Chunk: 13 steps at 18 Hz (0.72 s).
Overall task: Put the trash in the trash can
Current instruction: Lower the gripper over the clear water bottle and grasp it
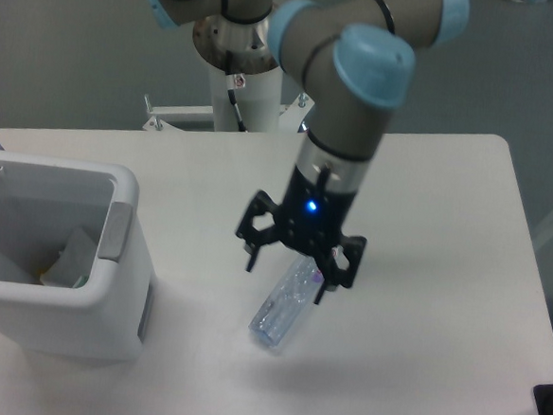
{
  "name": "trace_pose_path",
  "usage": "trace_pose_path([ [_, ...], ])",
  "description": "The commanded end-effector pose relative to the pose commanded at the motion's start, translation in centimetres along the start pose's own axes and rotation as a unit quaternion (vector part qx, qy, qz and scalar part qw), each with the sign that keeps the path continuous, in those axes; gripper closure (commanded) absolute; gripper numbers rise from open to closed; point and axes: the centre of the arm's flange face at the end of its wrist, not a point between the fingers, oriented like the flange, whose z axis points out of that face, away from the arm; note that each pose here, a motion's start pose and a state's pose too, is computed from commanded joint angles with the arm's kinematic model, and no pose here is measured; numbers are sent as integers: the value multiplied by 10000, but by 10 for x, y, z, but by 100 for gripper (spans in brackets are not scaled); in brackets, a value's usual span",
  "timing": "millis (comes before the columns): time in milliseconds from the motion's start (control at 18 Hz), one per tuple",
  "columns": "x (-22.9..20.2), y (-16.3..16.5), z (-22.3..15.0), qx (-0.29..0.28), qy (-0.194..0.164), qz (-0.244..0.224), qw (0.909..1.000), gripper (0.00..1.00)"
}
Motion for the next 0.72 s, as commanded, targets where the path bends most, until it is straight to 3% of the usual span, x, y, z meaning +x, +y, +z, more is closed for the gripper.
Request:
trace_pose_path([
  [333, 24, -4, 82, -1118, 140, 402, 9928, 0],
  [722, 29, -8, 130, -1572, 110, 547, 9860, 0],
])
